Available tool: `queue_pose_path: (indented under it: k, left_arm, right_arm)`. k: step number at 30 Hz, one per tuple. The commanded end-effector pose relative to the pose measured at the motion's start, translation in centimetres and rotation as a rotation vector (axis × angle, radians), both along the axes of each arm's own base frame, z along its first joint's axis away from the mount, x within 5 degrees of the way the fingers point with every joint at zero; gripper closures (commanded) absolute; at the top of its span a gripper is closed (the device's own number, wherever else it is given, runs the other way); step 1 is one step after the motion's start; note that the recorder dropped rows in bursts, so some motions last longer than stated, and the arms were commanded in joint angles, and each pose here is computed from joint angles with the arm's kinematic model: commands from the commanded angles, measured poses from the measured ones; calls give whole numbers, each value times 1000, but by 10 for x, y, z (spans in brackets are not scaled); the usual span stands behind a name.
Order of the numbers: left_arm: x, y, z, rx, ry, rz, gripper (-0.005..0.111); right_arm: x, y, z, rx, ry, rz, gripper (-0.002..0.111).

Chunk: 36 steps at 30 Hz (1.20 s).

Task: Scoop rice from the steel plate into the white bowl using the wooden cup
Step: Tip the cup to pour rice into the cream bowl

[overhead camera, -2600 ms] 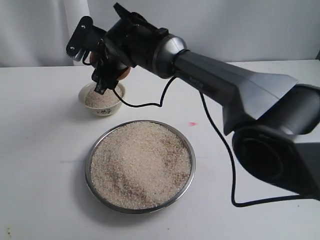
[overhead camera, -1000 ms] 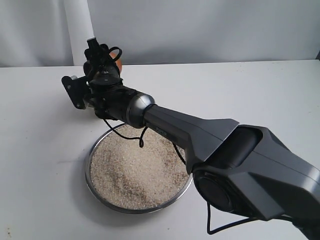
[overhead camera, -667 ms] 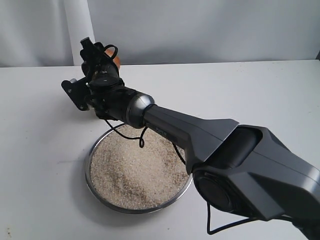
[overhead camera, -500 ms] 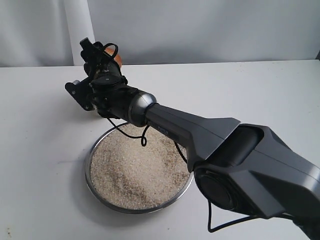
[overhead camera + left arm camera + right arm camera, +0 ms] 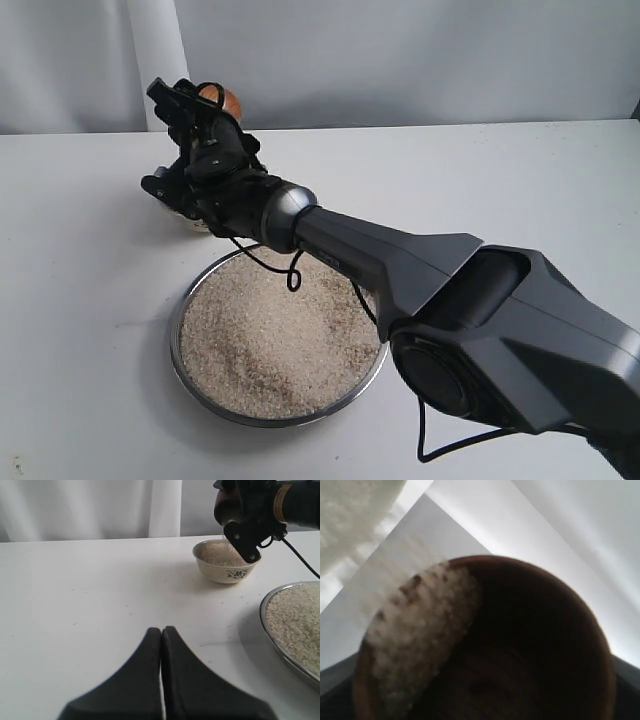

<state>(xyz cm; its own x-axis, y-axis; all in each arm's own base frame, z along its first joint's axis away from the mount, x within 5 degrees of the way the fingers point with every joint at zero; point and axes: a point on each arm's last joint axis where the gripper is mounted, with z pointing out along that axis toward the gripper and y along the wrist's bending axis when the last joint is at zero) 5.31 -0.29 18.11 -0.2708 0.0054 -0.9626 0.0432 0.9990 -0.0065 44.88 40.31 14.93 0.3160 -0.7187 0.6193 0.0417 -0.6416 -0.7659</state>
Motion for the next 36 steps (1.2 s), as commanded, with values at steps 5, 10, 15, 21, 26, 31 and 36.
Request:
queue_pose_path:
  k: [5,10,15,21,26,31,36]
  left_arm:
    - [0,0,1,-2,-15,-3,107]
    - [0,0,1,-2,-15,-3,107]
    - [0,-1,1,-1,-15,-11,107]
    - [0,-1,1,-1,-15,-11,107]
    - [0,-1,1,-1,-15,-11,107]
    - [0,-1,1,-3,-15,-11,107]
    - [0,-1,1,-3,-15,-11,107]
  right_arm:
    - [2,-3,5,36,-53,-8,108]
    - [2,-3,5,53,-48,-10,108]
    - [2,-3,5,65,-45,-12,108]
    - [2,-3,6,39,-53,-4,108]
    - [2,-2,6,9,-60,6,108]
    - [2,-2,11,-2,-70,11,108]
    - [-1,0,29,43,-80,32,108]
